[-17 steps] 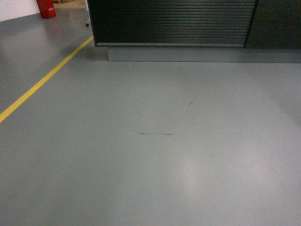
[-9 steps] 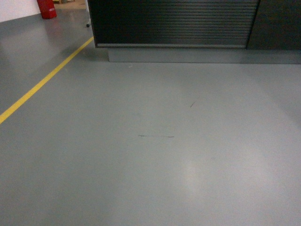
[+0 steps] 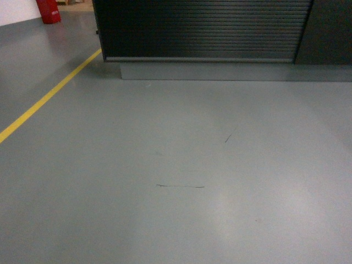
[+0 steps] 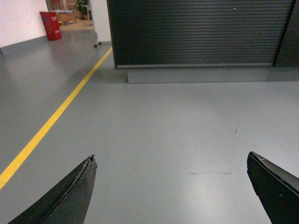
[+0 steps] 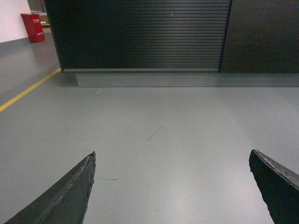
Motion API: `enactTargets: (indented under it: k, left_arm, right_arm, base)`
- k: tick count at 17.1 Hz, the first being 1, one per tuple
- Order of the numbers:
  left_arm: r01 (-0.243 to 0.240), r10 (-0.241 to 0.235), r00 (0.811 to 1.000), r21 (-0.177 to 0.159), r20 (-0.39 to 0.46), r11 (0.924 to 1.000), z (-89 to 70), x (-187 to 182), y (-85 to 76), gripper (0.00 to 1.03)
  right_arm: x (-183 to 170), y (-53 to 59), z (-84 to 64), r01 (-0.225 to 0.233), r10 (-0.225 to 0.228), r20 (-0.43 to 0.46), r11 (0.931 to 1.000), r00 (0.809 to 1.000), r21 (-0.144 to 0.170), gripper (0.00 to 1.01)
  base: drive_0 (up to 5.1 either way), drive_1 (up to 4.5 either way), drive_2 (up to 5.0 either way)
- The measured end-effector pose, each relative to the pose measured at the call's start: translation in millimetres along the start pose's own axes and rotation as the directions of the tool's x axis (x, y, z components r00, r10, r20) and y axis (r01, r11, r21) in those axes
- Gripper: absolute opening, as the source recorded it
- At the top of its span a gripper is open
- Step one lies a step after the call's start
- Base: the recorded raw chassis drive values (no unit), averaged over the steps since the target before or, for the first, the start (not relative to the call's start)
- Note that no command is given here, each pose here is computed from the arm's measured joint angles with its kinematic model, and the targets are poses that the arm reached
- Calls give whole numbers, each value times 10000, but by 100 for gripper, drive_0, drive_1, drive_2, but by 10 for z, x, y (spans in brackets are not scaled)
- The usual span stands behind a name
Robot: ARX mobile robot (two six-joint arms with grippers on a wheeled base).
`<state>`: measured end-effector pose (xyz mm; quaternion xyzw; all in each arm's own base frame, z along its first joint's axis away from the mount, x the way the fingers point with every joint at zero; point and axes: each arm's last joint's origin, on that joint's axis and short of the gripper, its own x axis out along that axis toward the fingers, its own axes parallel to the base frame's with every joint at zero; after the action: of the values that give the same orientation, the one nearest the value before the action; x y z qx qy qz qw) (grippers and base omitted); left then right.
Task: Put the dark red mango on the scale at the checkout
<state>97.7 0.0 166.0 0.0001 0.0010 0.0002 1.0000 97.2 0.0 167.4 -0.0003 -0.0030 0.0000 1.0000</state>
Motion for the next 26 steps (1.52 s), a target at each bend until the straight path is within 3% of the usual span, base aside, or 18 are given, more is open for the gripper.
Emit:
enactTargets:
  k: [26]
  left_arm:
    - [-4,4,10000,0,-15,10000,-1,0,0,98]
  right_arm:
    - [0,0,2,-4,4,23,10000,10000,0,98]
  base:
    - [-6,426,-438]
